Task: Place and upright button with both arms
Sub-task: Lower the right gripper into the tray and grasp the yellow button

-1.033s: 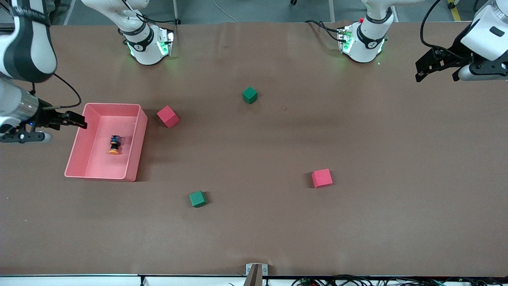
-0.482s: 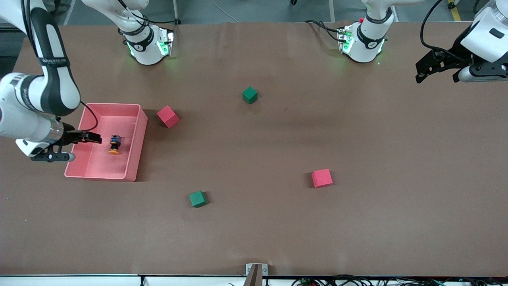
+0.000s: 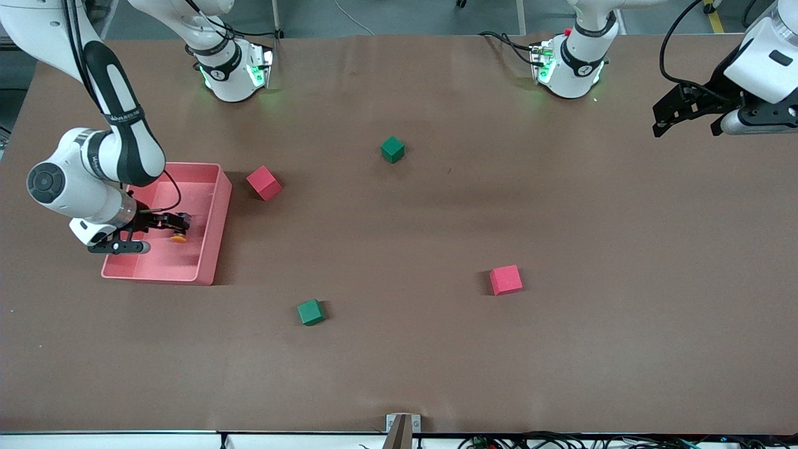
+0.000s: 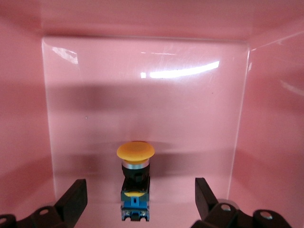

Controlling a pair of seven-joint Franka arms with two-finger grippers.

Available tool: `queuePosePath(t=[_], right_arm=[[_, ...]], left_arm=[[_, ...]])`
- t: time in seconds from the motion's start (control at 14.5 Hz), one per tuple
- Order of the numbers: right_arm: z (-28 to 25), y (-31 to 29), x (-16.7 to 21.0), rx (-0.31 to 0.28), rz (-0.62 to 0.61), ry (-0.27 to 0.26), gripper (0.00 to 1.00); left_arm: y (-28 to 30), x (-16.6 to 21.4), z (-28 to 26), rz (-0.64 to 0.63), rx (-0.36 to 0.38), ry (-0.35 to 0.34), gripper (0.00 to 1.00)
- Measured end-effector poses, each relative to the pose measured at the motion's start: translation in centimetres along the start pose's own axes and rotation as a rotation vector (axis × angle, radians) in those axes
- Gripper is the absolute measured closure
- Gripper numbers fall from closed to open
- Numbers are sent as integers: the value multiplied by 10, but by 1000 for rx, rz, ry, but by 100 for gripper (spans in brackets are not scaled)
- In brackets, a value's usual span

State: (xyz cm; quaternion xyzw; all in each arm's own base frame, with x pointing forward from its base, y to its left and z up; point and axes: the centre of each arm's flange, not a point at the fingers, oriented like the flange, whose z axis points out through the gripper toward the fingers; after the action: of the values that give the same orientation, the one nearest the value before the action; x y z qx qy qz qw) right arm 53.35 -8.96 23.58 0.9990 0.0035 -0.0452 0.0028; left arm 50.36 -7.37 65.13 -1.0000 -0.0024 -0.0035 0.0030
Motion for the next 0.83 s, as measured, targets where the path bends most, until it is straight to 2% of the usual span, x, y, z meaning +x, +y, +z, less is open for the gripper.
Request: queuePosePath(t=[0.28, 0.41, 0.48, 0.55, 0.62, 0.69, 0.83], right_arm=[[18, 1, 3, -7, -1, 11, 6], [30, 0, 4, -10, -2, 14, 15], [36, 0, 4, -11, -4, 11, 15], [41, -1, 4, -11, -4, 9, 21], [44, -1, 5, -12, -5, 10, 21], [46, -1, 5, -13, -5, 10, 26], [47, -2, 5, -12, -6, 11, 48]], left_arm=[[0, 1, 1, 0, 0, -2, 0], [0, 1, 1, 0, 0, -1, 0], [0, 1, 1, 0, 0, -1, 0], [0, 1, 1, 0, 0, -1, 0], [0, 1, 1, 0, 0, -1, 0], [0, 1, 1, 0, 0, -1, 0], [0, 1, 1, 0, 0, -1, 0]])
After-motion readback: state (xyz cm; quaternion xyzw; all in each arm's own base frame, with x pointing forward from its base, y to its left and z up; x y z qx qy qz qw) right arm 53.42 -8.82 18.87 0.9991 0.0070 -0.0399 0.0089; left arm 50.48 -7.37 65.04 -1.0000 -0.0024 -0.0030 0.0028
